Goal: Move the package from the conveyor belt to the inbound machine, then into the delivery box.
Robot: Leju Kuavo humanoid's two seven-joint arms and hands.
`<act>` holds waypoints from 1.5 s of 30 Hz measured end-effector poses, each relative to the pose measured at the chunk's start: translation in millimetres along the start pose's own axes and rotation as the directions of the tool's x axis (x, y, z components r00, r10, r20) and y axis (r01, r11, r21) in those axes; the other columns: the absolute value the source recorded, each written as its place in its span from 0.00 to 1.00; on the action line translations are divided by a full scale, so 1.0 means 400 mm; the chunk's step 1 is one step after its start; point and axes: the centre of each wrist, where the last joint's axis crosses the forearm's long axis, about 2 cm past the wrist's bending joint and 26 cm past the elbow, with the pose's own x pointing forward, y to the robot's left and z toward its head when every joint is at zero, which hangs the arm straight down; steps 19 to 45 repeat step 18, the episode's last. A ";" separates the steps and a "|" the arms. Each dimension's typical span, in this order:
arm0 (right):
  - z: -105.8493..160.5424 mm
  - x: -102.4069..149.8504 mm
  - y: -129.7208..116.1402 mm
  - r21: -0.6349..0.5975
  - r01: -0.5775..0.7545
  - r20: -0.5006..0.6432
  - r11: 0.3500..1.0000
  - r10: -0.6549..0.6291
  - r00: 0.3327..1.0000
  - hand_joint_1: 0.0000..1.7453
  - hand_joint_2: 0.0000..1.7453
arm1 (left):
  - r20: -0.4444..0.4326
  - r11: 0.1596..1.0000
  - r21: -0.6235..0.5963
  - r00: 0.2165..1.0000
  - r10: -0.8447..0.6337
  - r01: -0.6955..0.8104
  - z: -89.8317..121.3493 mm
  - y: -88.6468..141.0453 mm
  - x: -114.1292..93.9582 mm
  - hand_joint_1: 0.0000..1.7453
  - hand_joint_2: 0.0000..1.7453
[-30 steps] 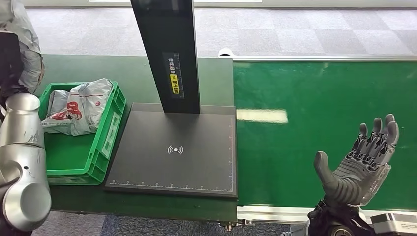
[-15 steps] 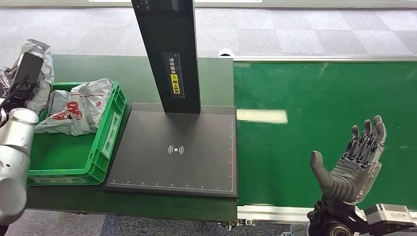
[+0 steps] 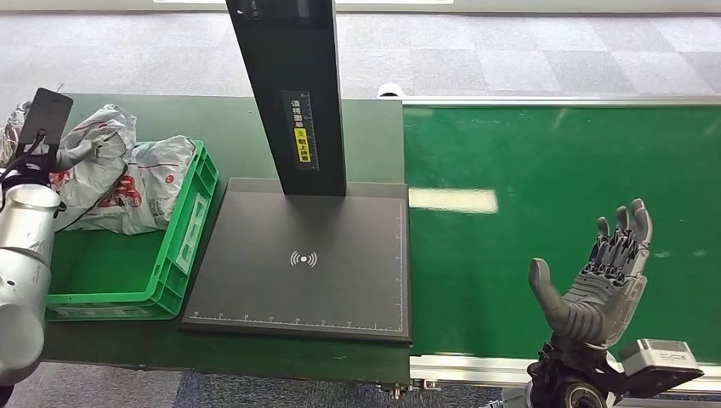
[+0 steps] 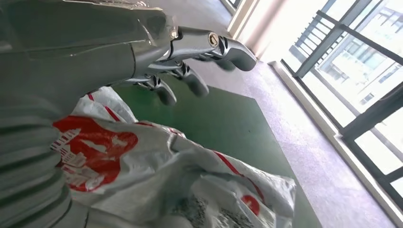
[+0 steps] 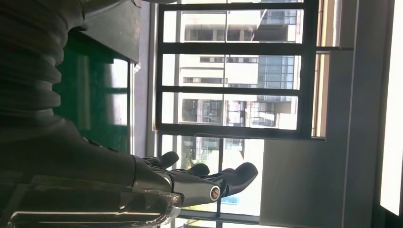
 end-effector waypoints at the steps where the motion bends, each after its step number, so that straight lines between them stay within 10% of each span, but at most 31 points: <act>1: 0.000 -0.001 0.000 0.002 0.000 -0.002 1.000 0.000 1.000 0.00 1.00 | 0.003 0.999 -0.003 0.999 0.040 -0.040 0.000 0.000 0.000 0.00 1.00; 12: 0.005 -0.020 0.023 0.076 0.001 -0.040 0.997 0.002 0.999 0.00 1.00 | 0.293 0.850 0.133 0.840 0.457 -0.510 0.042 -0.022 0.042 0.00 1.00; 18: 0.011 -0.054 0.048 0.176 0.010 -0.110 0.984 0.010 0.994 0.00 1.00 | 0.393 0.668 -0.090 0.590 0.706 -0.739 0.169 -0.100 0.054 0.00 1.00; 45: 0.011 -0.054 0.048 0.176 0.010 -0.110 0.984 0.010 0.994 0.00 1.00 | 0.393 0.668 -0.090 0.590 0.706 -0.739 0.169 -0.100 0.054 0.00 1.00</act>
